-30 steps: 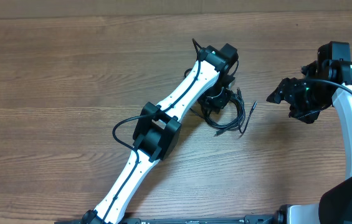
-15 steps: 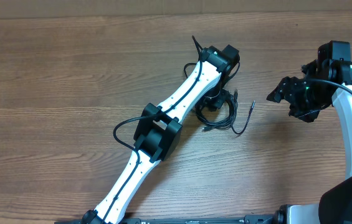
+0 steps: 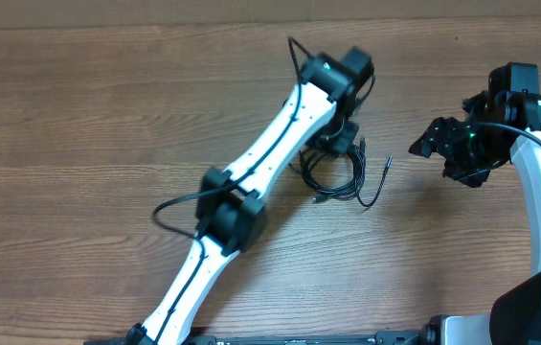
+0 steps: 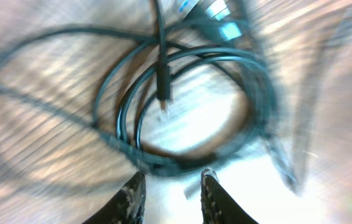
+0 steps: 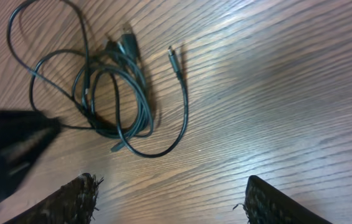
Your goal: Untangle cables
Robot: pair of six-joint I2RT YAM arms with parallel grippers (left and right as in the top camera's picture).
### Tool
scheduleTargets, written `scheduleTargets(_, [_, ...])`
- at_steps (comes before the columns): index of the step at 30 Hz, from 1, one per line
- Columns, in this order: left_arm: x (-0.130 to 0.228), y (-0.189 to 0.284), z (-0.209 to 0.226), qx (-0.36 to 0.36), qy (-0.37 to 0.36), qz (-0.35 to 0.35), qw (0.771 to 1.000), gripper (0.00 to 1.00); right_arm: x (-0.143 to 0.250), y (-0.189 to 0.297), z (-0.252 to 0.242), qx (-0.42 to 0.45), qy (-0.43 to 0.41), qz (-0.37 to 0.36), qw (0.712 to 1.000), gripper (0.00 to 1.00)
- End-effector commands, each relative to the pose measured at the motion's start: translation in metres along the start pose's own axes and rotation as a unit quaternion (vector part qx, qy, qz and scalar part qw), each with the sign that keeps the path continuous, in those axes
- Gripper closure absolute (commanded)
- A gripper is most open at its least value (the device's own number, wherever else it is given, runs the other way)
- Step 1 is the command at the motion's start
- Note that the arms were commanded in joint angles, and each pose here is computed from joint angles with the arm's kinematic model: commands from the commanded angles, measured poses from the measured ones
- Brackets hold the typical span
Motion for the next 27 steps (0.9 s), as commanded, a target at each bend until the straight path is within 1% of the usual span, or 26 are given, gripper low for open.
scheduleTargets(1, [0.018, 0.112, 0.003, 0.051, 0.016, -0.107, 0.993, 0.67, 0.003, -0.007, 0.013, -0.024, 0.035, 0.016, 0.999, 0.26])
scheduleTargets(6, [0.039, 0.166, 0.036, 0.055, 0.055, -0.136, 0.988, 0.59, 0.014, -0.02, 0.039, -0.029, 0.094, 0.035, 0.995, 0.25])
scheduleTargets(9, [0.042, 0.181, 0.058, 0.055, 0.093, -0.146, 0.983, 0.48, 0.021, -0.035, 0.054, -0.032, 0.127, 0.041, 0.99, 0.23])
scheduleTargets(13, [0.038, 0.183, 0.076, 0.065, 0.115, -0.142, 0.981, 0.44, 0.028, -0.062, 0.062, -0.039, 0.154, 0.038, 0.986, 0.23])
scheduleTargets(16, [0.036, 0.18, 0.084, 0.064, 0.125, -0.136, 0.981, 0.39, 0.037, -0.088, 0.065, -0.046, 0.174, 0.035, 0.983, 0.23])
scheduleTargets(20, [0.036, 0.178, 0.083, 0.063, 0.124, -0.131, 0.981, 0.42, 0.041, -0.111, 0.064, -0.042, 0.215, 0.012, 0.976, 0.23])
scheduleTargets(22, [0.036, 0.177, 0.08, 0.064, 0.121, -0.131, 0.982, 0.42, 0.044, -0.12, 0.065, -0.047, 0.224, 0.003, 0.973, 0.27])
scheduleTargets(23, [0.036, 0.177, 0.08, 0.064, 0.121, -0.131, 0.982, 0.41, 0.044, -0.123, 0.066, -0.048, 0.229, -0.002, 0.972, 0.3])
scheduleTargets(25, [0.036, 0.177, 0.08, 0.064, 0.121, -0.131, 0.982, 0.42, 0.046, -0.129, 0.069, -0.052, 0.24, -0.011, 0.969, 0.42])
scheduleTargets(26, [0.037, 0.177, 0.079, 0.066, 0.12, -0.13, 0.982, 0.42, 0.046, -0.131, 0.071, -0.055, 0.245, -0.018, 0.968, 0.45])
scheduleTargets(27, [0.037, 0.177, 0.079, 0.068, 0.12, -0.129, 0.982, 0.42, 0.046, -0.134, 0.071, -0.057, 0.248, -0.024, 0.967, 0.47])
Point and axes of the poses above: each gripper's point midway between its finger pads, its own y axis back along the fingers, its own z axis along the line the jaws close on, x = y × z, the point moved 9 cm from there along y, back along the fingers, and after that the axes turned 11 degrees about y, right-handed, at the moved point
